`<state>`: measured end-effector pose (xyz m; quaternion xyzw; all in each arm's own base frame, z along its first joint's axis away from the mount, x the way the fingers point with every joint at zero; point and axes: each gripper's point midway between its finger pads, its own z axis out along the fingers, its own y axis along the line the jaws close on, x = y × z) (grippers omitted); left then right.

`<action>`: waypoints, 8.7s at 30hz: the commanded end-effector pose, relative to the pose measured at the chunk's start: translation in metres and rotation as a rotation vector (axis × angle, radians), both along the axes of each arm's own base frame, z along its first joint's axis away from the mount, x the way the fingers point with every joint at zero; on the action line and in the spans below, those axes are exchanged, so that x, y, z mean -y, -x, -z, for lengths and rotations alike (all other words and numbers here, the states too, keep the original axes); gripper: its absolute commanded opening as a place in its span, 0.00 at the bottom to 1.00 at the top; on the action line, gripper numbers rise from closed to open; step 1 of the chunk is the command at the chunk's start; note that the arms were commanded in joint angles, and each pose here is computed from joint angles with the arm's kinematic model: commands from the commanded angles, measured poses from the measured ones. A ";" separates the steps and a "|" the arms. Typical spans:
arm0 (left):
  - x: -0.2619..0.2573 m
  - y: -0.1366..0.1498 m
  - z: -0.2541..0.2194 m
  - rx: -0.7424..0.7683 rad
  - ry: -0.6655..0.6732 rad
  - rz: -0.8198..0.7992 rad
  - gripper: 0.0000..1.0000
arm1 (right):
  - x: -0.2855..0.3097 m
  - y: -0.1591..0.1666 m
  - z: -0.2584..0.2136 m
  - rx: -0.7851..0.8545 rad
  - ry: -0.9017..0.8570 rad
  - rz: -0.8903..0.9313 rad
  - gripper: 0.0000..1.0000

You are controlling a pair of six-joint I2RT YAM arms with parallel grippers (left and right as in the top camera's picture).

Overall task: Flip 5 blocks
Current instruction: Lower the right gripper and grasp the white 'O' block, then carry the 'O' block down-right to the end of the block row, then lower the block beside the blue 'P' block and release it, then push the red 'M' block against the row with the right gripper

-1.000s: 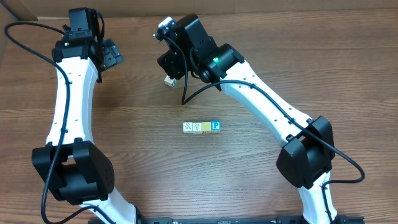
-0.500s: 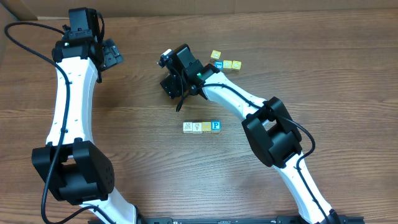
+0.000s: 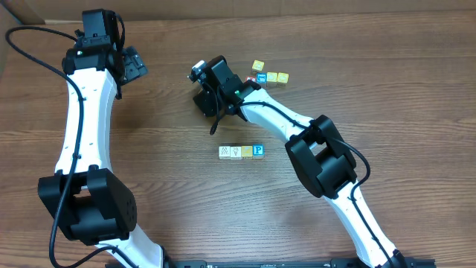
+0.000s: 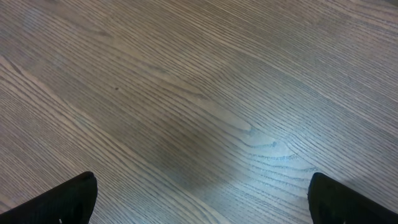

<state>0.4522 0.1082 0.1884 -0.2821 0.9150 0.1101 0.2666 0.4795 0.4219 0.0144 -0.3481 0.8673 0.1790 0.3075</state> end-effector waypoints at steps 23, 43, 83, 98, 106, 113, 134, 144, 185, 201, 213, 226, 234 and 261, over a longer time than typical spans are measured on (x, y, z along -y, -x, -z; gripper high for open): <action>-0.004 -0.001 -0.014 0.039 -0.006 -0.029 1.00 | 0.028 0.030 -0.169 0.004 -0.103 0.087 0.31; -0.004 -0.001 -0.014 0.039 -0.006 -0.029 1.00 | 0.213 0.121 -0.115 -0.661 0.201 0.620 0.25; -0.004 -0.001 -0.014 0.039 -0.006 -0.028 1.00 | 0.210 0.146 -0.017 -0.782 0.140 0.690 0.75; -0.004 -0.001 -0.014 0.039 -0.006 -0.029 1.00 | 0.224 0.137 -0.039 -0.736 0.211 0.712 0.28; -0.004 -0.001 -0.014 0.039 -0.006 -0.029 1.00 | 0.234 0.147 -0.023 -0.744 0.260 0.732 0.04; -0.004 -0.001 -0.014 0.039 -0.006 -0.029 1.00 | 0.238 0.156 -0.013 -0.763 0.279 0.734 0.04; -0.004 -0.001 -0.014 0.039 -0.006 -0.028 1.00 | 0.222 0.167 -0.004 -0.839 0.206 0.690 0.04; -0.004 -0.001 -0.014 0.039 -0.006 -0.029 1.00 | 0.217 0.169 -0.005 -0.851 0.189 0.669 0.06; -0.004 -0.001 -0.014 0.039 -0.006 -0.029 1.00 | 0.203 0.170 -0.006 -0.800 0.196 0.561 0.14; -0.004 -0.001 -0.014 0.039 -0.006 -0.029 1.00 | 0.194 0.111 -0.033 -0.637 0.063 0.533 0.04; -0.004 -0.001 -0.014 0.039 -0.006 -0.028 1.00 | 0.176 0.124 -0.028 -0.593 0.123 0.485 0.04; -0.004 -0.001 -0.014 0.039 -0.006 -0.029 1.00 | 0.181 0.119 -0.026 -0.525 0.181 0.514 0.04; -0.004 -0.001 -0.014 0.039 -0.006 -0.029 1.00 | 0.185 0.127 -0.024 -0.564 0.192 0.544 0.04; -0.004 -0.001 -0.014 0.039 -0.006 -0.028 1.00 | 0.171 0.132 -0.025 -0.556 0.187 0.510 0.04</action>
